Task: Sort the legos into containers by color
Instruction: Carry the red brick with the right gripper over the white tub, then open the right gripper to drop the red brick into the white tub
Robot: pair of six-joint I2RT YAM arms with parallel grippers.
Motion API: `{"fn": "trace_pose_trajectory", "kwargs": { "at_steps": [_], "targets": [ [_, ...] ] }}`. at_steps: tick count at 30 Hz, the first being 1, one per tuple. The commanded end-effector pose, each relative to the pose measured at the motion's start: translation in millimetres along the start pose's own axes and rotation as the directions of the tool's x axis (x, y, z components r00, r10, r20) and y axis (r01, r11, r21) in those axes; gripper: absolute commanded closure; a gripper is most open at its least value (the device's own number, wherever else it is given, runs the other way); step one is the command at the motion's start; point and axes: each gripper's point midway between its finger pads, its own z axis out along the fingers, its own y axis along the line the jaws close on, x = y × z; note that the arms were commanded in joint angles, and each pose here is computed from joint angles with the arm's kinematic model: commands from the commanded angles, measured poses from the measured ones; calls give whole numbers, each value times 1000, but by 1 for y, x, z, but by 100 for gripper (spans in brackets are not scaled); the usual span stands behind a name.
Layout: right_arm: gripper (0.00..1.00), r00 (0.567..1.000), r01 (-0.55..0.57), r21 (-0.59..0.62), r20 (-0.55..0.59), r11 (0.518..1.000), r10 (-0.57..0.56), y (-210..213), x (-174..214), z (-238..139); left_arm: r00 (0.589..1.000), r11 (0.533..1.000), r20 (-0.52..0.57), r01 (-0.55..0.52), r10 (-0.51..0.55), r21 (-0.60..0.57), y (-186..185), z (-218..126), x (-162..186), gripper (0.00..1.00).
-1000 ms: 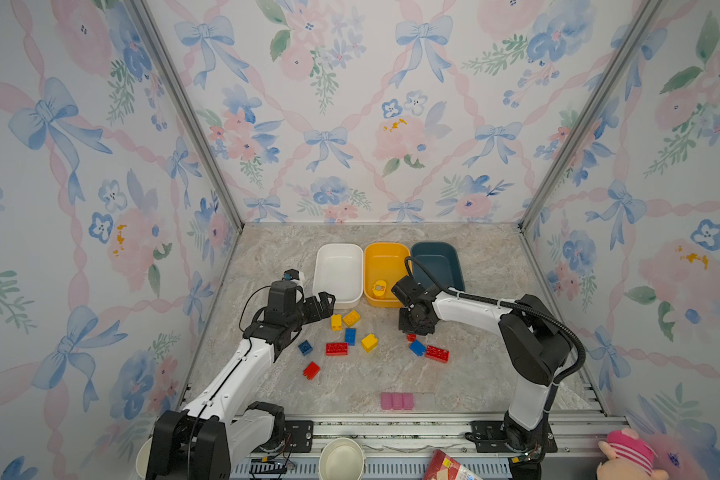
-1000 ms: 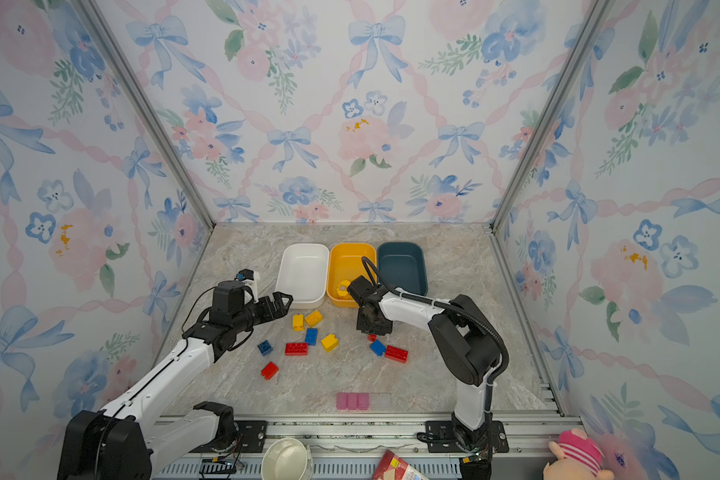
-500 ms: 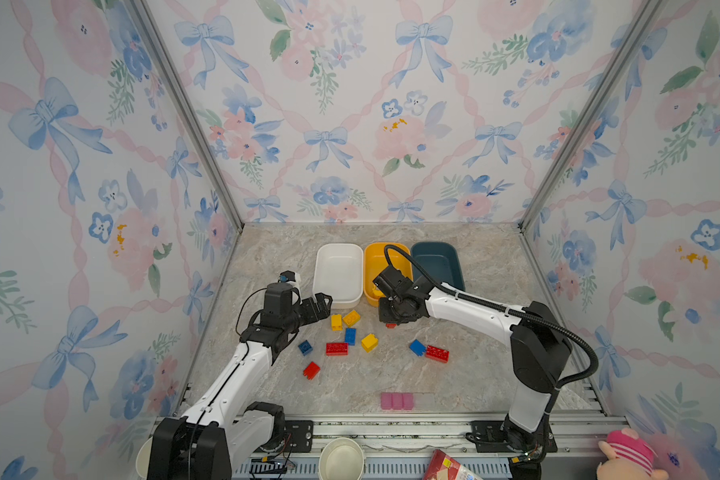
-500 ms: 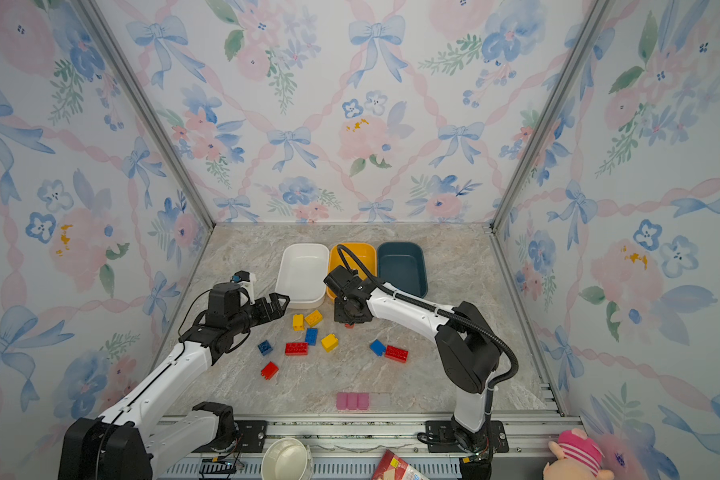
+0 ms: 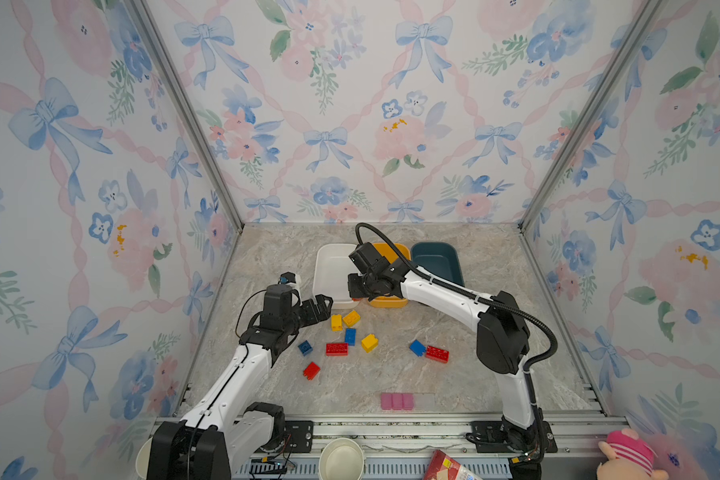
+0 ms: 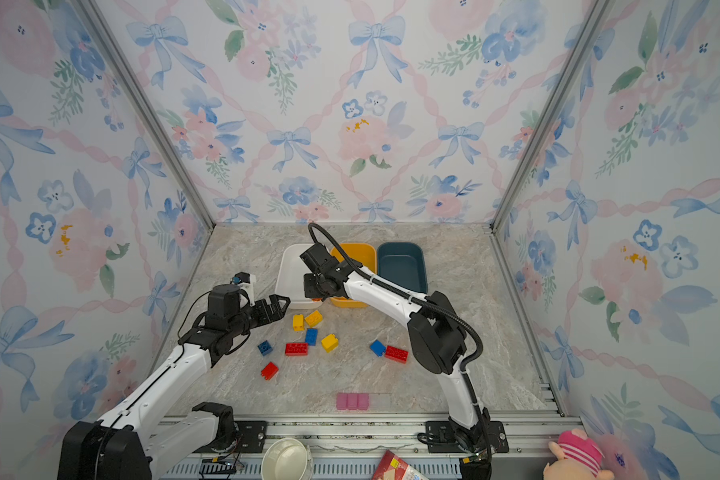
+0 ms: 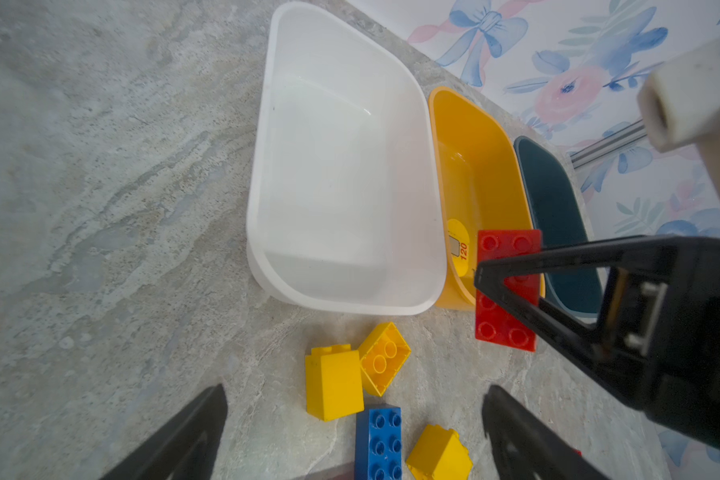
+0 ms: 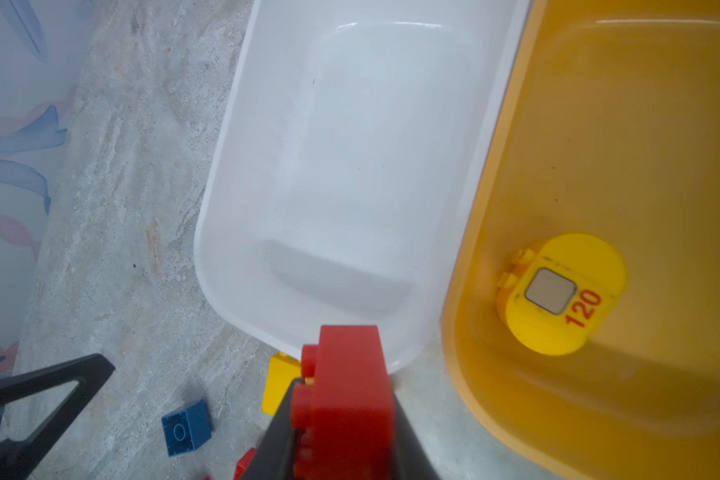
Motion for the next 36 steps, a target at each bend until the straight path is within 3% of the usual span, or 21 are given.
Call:
{"fn": "trace_pose_trajectory", "kwargs": {
  "at_steps": [1,10,16,28,36],
  "targets": [
    [73,1000,27,-16,-15,1000,-27,3,-7,17,1000,1000,2,12,-12,3,2,-2,2,2],
    [73,999,22,-2,-45,1000,-22,-4,-14,60,1000,1000,1,13,-13,1,2,-2,2,2],
    [52,999,19,-2,-51,1000,-19,-7,-14,62,1000,1000,3,13,-13,-3,3,-2,1,2],
    [45,1000,21,-33,9,999,-21,-1,-29,25,1000,1000,1,14,-14,3,1,-2,0,2],
    [26,998,25,-37,51,999,-23,-4,-28,-24,999,999,-28,-27,26,-32,-4,1,5,3]
  ]
}}
